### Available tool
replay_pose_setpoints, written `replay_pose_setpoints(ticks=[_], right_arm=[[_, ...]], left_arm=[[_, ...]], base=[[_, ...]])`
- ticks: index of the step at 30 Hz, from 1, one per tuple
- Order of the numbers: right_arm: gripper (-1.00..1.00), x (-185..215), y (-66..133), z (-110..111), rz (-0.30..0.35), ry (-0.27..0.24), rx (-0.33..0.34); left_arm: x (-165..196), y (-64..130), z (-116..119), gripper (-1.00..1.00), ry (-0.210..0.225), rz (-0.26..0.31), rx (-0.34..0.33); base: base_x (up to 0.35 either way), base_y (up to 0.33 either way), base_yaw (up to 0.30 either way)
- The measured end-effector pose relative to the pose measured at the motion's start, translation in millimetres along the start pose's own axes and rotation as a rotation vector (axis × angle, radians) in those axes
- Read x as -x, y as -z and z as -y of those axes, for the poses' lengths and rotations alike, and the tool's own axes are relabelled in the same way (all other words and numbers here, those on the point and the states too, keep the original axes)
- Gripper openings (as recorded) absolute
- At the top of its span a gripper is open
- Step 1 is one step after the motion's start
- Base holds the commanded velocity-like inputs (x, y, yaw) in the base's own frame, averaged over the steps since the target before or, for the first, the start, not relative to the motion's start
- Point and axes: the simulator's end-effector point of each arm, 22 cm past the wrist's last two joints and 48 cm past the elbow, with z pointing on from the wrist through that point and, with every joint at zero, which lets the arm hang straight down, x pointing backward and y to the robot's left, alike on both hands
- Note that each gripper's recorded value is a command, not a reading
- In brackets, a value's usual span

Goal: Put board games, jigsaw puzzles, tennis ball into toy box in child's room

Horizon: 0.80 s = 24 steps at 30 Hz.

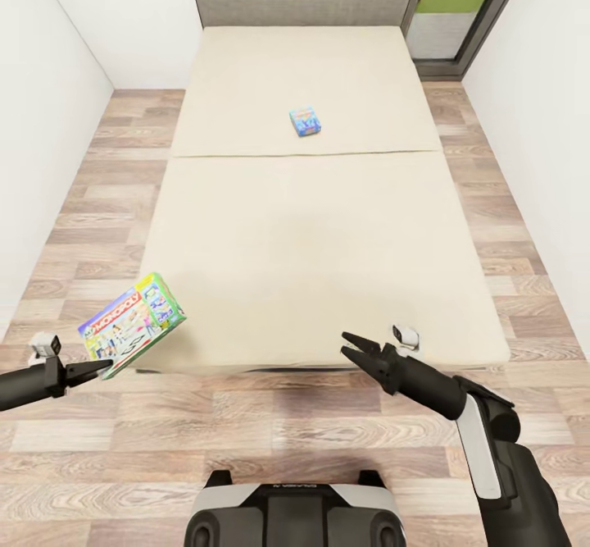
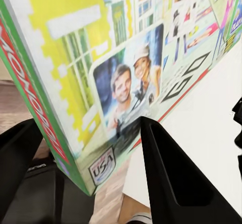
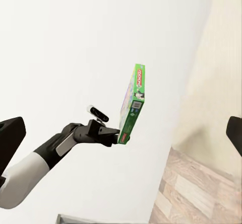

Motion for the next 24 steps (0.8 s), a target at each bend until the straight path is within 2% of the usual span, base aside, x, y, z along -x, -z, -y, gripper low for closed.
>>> replay_pose_setpoints(ticks=[3, 5, 9, 11, 15, 24], right_arm=[[1.00, 2, 0.8, 0, 0.011, 0.027, -0.012], [1.00, 1, 0.6, 8, 0.007, 0.024, -0.056], [1.00, -3, 4.2, 31, -0.016, -0.037, -0.186], [1.00, -6, 5.3, 37, -0.027, -0.056, -0.224], [1.00, -7, 6.1, 36, -0.034, -0.069, -0.243], [1.00, -5, 6.8, 25, -0.035, -0.069, -0.241]], left_arm=[[-1, 4.2, 0, -1.00, 0.012, 0.001, 0.004], [-4, 6.3, -4, -1.00, 0.038, 0.001, 0.007], [1, 6.7, -11, -1.00, 0.103, 0.022, -0.007], [5, 5.6, -15, -1.00, 0.149, 0.035, -0.018], [5, 10.9, -23, -1.00, 0.204, 0.042, -0.011], [3, 19.6, -20, -1.00, 0.222, 0.040, 0.000]], base=[[0.000, 0.000, 0.000], [0.000, 0.000, 0.000], [0.000, 0.000, 0.000], [0.000, 0.000, 0.000], [0.000, 0.000, 0.000], [0.000, 0.000, 0.000]])
